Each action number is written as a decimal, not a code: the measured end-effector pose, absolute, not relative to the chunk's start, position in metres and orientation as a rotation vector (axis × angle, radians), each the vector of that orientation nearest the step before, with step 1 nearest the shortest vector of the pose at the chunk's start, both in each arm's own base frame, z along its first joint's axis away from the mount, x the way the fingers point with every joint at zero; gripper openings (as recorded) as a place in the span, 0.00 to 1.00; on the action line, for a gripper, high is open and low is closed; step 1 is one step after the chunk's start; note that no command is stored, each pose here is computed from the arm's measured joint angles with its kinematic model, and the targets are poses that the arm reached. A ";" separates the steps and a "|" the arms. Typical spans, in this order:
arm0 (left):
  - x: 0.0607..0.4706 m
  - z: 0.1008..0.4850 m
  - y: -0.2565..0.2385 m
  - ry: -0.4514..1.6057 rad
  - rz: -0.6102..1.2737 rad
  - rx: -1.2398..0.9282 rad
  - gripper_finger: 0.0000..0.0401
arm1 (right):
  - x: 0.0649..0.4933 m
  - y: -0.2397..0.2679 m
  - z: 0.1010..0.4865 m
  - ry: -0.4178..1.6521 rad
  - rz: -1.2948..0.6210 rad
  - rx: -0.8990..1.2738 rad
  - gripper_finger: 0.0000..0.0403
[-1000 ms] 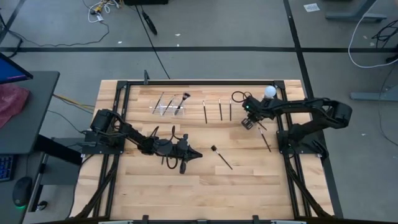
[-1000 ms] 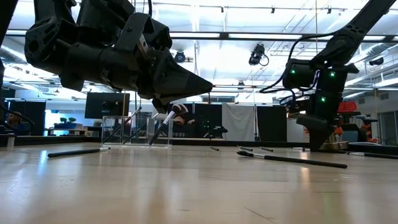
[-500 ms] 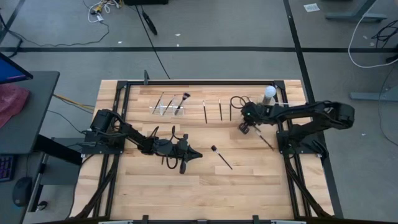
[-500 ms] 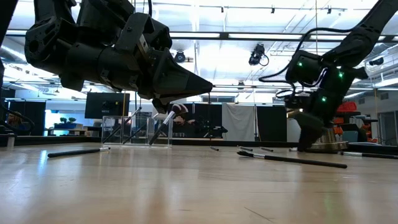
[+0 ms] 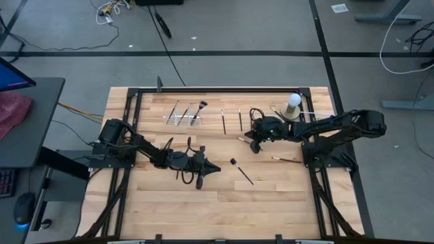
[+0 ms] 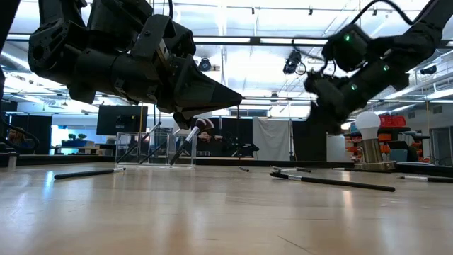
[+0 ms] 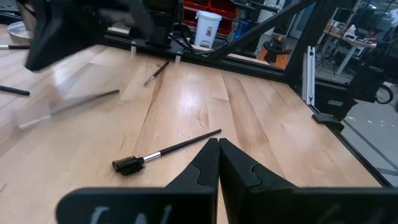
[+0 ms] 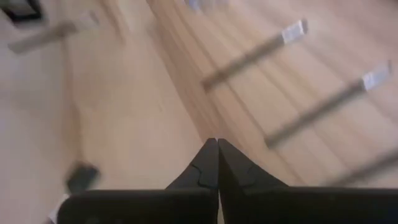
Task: Put items in baskets/containers
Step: Put the eyeshadow brush into the transparent organizer
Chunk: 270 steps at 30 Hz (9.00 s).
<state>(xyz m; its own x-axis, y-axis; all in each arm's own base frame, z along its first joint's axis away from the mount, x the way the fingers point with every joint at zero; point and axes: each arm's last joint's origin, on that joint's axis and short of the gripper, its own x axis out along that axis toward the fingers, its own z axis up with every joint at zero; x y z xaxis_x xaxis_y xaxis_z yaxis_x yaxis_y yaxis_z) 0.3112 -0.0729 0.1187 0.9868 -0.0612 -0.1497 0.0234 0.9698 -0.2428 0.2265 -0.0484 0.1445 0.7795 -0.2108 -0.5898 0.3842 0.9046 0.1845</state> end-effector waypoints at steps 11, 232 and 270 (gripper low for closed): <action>0.311 0.119 -0.073 0.157 -0.043 -0.242 0.02 | 0.230 -0.038 0.147 0.580 -0.286 0.267 0.02; 0.243 0.187 -0.064 0.337 0.356 -0.085 0.31 | 0.146 0.074 0.149 0.928 -0.197 0.338 0.42; 0.243 0.186 -0.063 0.335 0.358 -0.078 0.31 | 0.130 0.086 0.097 0.814 -0.275 0.195 0.02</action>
<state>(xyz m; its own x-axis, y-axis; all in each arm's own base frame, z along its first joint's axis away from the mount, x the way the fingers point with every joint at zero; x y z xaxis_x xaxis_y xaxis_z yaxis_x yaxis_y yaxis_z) 0.2433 -0.0631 0.1862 0.8822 0.3309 -0.3349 -0.3564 0.9342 -0.0158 0.1299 0.0856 0.0970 0.6539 -0.1662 -0.7381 0.3149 0.9468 0.0658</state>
